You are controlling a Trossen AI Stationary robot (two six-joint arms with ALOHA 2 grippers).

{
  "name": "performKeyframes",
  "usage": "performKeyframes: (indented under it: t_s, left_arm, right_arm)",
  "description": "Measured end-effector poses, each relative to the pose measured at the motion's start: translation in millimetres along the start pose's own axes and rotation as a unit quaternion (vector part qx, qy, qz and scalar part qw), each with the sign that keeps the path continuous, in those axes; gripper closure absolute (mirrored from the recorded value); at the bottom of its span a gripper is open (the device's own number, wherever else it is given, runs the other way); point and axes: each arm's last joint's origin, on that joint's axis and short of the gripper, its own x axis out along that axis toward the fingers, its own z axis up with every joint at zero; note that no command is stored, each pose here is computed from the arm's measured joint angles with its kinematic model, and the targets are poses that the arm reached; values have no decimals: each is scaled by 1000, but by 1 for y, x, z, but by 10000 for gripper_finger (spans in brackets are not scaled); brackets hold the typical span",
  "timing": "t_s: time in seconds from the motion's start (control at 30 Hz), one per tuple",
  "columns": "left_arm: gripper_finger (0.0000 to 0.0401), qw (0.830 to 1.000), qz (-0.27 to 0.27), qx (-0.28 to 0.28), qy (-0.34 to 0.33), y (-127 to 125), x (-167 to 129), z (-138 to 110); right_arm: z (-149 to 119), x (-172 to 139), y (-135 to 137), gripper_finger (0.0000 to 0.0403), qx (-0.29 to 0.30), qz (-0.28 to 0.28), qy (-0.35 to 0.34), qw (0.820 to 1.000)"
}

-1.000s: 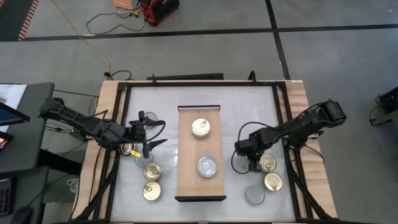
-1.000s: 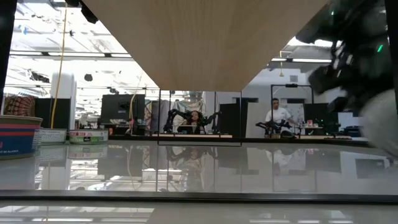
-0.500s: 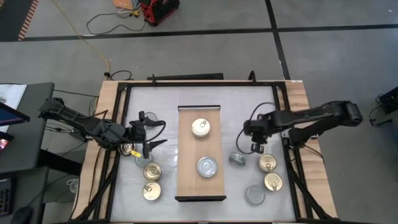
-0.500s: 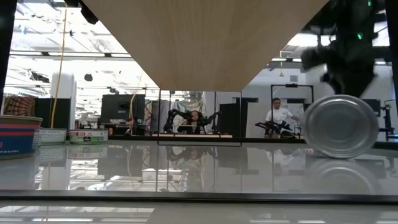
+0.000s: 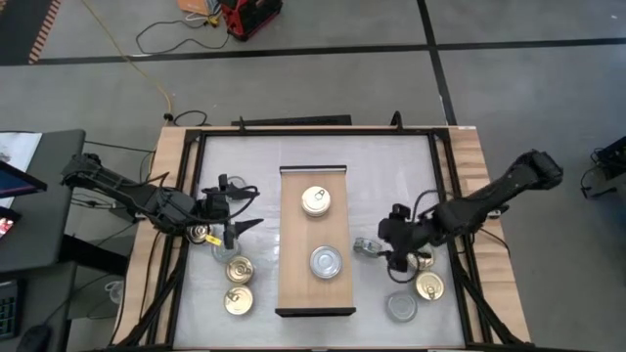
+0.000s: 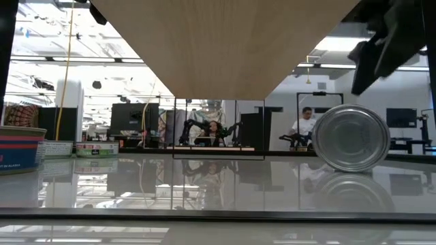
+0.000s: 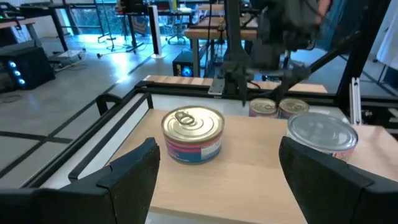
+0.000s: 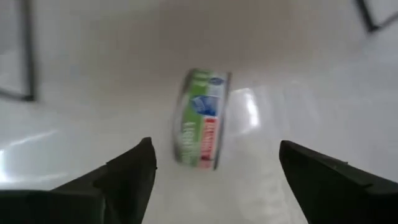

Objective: Stack canned seafood by type on shelf
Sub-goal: Stack the green tuna can on top of the green tuna can on the shelf

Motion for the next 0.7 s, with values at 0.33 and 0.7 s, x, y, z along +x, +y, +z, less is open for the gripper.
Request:
performKeyframes:
  t_s: [0.33,0.7]
  left_arm:
    - [85,1000,-1,-7,-2,0,0,0]
    - [85,1000,-4,-11,2,0,0,0]
  right_arm:
    - [-10,37,32,68,31,-49,-9,998]
    - [-30,59,41,137,44,-112,29,992]
